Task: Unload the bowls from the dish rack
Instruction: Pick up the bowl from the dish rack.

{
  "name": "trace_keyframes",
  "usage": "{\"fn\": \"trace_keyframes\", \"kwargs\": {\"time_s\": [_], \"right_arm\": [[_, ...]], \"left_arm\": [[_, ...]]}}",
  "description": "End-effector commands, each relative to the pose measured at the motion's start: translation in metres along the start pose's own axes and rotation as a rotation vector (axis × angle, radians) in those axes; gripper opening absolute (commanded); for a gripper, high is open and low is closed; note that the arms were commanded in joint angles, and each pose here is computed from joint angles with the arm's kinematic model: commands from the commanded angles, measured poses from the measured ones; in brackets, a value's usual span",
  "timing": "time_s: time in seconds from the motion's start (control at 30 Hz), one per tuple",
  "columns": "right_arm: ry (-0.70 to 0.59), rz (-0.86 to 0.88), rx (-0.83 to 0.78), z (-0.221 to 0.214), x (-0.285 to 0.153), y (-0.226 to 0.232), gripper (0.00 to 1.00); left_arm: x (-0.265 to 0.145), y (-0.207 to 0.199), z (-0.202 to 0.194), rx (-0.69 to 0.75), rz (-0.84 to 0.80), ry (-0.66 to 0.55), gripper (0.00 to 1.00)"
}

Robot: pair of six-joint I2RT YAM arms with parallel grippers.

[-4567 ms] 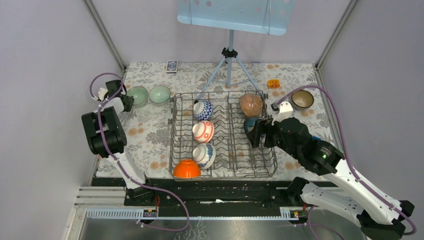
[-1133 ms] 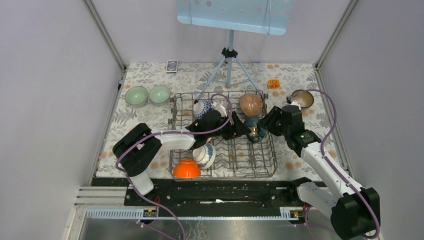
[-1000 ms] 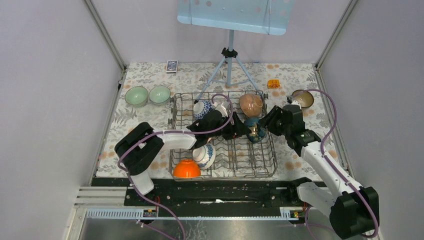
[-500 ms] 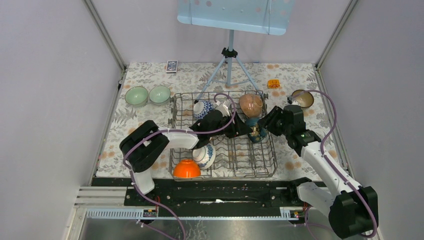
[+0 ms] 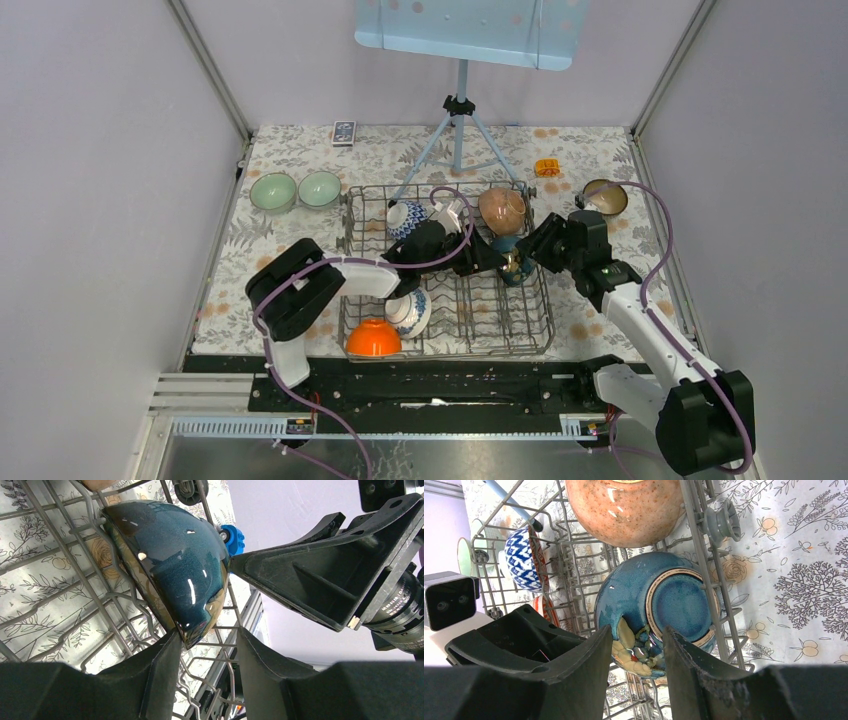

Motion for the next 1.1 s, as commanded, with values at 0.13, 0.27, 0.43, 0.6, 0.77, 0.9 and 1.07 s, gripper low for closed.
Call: {"fn": "trace_keyframes", "kwargs": {"time_s": [0.13, 0.27, 0.43, 0.6, 0.77, 0.9, 1.07], "right_arm": [[0.026, 0.039, 0.020, -0.004, 0.001, 0.005, 0.49], [0.036, 0.039, 0.027, -0.007, 0.000, 0.003, 0.49], [0.047, 0.031, 0.037, -0.012, 0.000, -0.001, 0.49], [0.047, 0.026, 0.038, -0.012, -0.001, -0.003, 0.49], [0.041, 0.017, 0.035, -0.012, -0.003, -0.005, 0.49], [0.038, 0.017, 0.033, -0.012, -0.004, -0.006, 0.49], [0.041, 0.019, 0.038, -0.014, -0.005, -0.007, 0.49]], "left_arm": [[0.006, -0.030, 0.020, 0.052, -0.126, -0.074, 0.47], [0.007, -0.033, 0.022, 0.064, -0.147, -0.086, 0.46], [0.007, -0.038, 0.025, 0.061, -0.188, -0.104, 0.43], [0.010, -0.042, 0.025, 0.052, -0.226, -0.105, 0.42], [0.010, -0.047, 0.025, 0.048, -0.263, -0.110, 0.41], [0.010, -0.051, 0.025, 0.052, -0.285, -0.109, 0.39], [0.011, -0.056, 0.022, 0.055, -0.317, -0.103, 0.33]]}}
Point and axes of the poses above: each gripper's point midway between its finger pads, its own x axis out along the fingers, its own y axis along the line the jaws close on, z = x × y, the point moved 2 cm from there along -x, back along the fingers, and after that the axes turned 6 degrees about x, right-handed, at the moved point
